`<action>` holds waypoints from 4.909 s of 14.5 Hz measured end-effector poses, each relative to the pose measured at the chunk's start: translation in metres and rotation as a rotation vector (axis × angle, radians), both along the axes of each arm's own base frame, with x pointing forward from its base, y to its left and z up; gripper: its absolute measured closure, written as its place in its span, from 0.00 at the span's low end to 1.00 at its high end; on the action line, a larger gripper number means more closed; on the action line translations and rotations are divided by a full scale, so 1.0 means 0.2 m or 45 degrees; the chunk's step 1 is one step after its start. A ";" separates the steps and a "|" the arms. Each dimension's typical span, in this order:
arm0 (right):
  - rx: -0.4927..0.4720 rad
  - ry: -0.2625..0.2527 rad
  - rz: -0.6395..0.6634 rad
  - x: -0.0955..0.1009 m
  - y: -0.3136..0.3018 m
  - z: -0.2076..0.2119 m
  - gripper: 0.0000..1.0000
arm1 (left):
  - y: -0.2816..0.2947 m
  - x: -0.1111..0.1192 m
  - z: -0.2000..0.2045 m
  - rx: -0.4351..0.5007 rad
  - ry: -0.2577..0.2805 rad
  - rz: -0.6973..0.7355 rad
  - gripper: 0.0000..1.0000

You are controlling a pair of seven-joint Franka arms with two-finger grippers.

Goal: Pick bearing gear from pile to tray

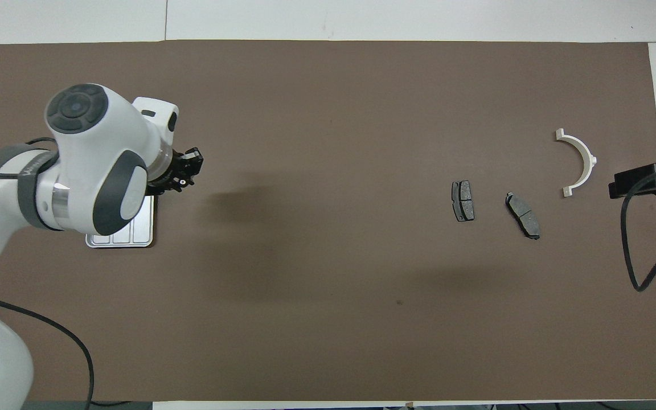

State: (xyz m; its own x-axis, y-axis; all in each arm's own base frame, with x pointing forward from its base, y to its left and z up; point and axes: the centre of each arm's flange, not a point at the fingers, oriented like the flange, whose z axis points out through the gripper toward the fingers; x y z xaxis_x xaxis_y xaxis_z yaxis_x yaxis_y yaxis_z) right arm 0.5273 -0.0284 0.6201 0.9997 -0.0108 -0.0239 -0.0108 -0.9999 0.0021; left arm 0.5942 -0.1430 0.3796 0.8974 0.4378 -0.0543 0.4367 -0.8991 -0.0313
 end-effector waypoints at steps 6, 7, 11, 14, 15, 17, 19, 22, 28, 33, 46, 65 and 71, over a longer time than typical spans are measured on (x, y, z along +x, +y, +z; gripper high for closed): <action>0.000 0.001 -0.001 0.00 0.00 0.00 0.00 | 0.57 0.07 -0.08 -0.020 -0.058 -0.109 0.76; 0.000 0.003 -0.001 0.00 0.00 -0.01 0.00 | 0.61 0.08 -0.09 -0.019 -0.073 -0.113 0.76; 0.000 0.005 0.000 0.00 0.00 -0.01 0.00 | 0.68 0.11 -0.19 -0.012 -0.118 -0.118 0.76; 0.000 0.006 0.002 0.00 0.00 -0.01 0.00 | 0.76 0.14 -0.28 -0.005 -0.130 -0.135 0.76; 0.000 0.006 0.002 0.00 0.00 -0.01 0.00 | 0.78 0.15 -0.31 -0.003 -0.134 -0.134 0.76; 0.000 0.006 0.002 0.00 0.00 -0.01 0.00 | 0.80 0.15 -0.35 0.000 -0.135 -0.133 0.76; 0.000 0.006 0.002 0.00 0.00 -0.01 0.00 | 0.81 0.15 -0.36 0.001 -0.136 -0.130 0.76; 0.000 0.007 0.002 0.00 0.00 -0.01 0.00 | 0.81 0.16 -0.38 0.003 -0.148 -0.129 0.76; 0.000 0.009 0.002 0.01 0.00 -0.02 0.00 | 0.81 0.16 -0.40 0.003 -0.139 -0.131 0.49; 0.000 0.010 0.002 0.01 0.00 -0.02 0.00 | 0.81 0.17 -0.36 -0.002 -0.103 -0.132 0.00; 0.000 0.014 0.002 0.01 0.00 -0.03 0.00 | 0.82 -0.23 0.67 -0.071 0.054 -0.134 0.00; 0.000 0.015 0.002 0.01 0.00 -0.03 0.00 | 0.80 -0.27 0.75 -0.076 0.038 -0.207 0.00; 0.000 0.015 0.002 0.01 0.00 -0.03 0.00 | 0.80 -0.27 0.77 -0.075 0.026 -0.212 0.00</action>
